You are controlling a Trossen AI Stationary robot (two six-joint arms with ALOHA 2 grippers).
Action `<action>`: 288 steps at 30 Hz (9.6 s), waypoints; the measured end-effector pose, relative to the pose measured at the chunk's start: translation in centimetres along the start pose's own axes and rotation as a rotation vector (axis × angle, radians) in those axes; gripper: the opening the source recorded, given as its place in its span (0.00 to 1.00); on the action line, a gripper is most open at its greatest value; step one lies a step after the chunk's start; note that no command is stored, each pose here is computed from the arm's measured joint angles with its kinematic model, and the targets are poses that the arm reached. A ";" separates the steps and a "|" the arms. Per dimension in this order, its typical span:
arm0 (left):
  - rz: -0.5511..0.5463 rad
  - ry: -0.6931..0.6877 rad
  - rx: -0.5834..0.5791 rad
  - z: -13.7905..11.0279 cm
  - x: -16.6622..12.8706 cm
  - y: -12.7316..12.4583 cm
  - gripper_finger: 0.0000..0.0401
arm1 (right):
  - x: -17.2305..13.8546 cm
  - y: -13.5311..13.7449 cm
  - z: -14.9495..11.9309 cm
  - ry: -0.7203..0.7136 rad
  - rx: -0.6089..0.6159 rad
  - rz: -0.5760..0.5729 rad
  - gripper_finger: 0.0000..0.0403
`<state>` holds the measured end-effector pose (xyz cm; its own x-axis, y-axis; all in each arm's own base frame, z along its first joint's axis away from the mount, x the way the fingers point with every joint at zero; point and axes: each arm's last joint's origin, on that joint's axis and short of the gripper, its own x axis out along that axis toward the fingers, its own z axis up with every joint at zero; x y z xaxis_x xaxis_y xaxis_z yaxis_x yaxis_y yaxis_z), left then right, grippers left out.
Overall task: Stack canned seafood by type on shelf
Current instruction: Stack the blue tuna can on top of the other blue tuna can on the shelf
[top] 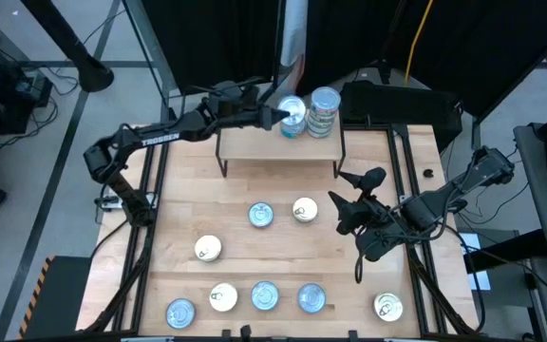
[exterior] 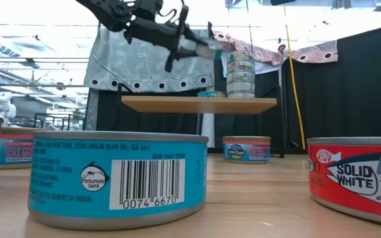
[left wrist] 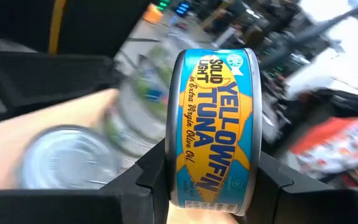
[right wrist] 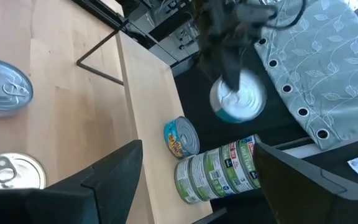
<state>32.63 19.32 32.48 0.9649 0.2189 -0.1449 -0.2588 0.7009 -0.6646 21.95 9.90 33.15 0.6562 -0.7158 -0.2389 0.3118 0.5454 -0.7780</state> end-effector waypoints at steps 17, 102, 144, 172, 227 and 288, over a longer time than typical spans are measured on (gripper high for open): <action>0.005 -0.060 -0.120 2.0 -2.3 -0.4 0.39 | 7.8 -3.8 1.9 -0.074 -0.709 0.042 0.74; -0.412 0.137 -0.179 2.6 -3.6 -3.8 0.33 | 16.7 -0.7 5.5 0.093 -0.854 -0.402 0.85; -0.287 -0.167 0.072 5.3 -7.2 -4.9 0.72 | 16.1 -0.9 5.9 0.078 -0.925 -0.442 0.31; 0.035 0.023 0.607 -6.8 -15.7 -17.3 0.72 | 23.7 -2.7 -1.3 0.190 -0.370 -0.189 0.33; 0.143 0.012 0.617 -11.4 -16.5 -18.6 0.72 | 27.4 -2.3 -3.2 0.349 -0.358 -0.187 0.40; 0.033 0.099 0.594 -11.8 -16.5 -18.7 0.72 | 25.8 -5.7 -2.1 0.411 -0.047 0.255 0.68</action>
<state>22.04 -5.46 38.67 0.9482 0.2023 -0.2451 -0.2410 0.9604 -0.1398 35.65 -12.54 30.23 0.3785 -0.6800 -0.6279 0.1385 0.7124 -0.6880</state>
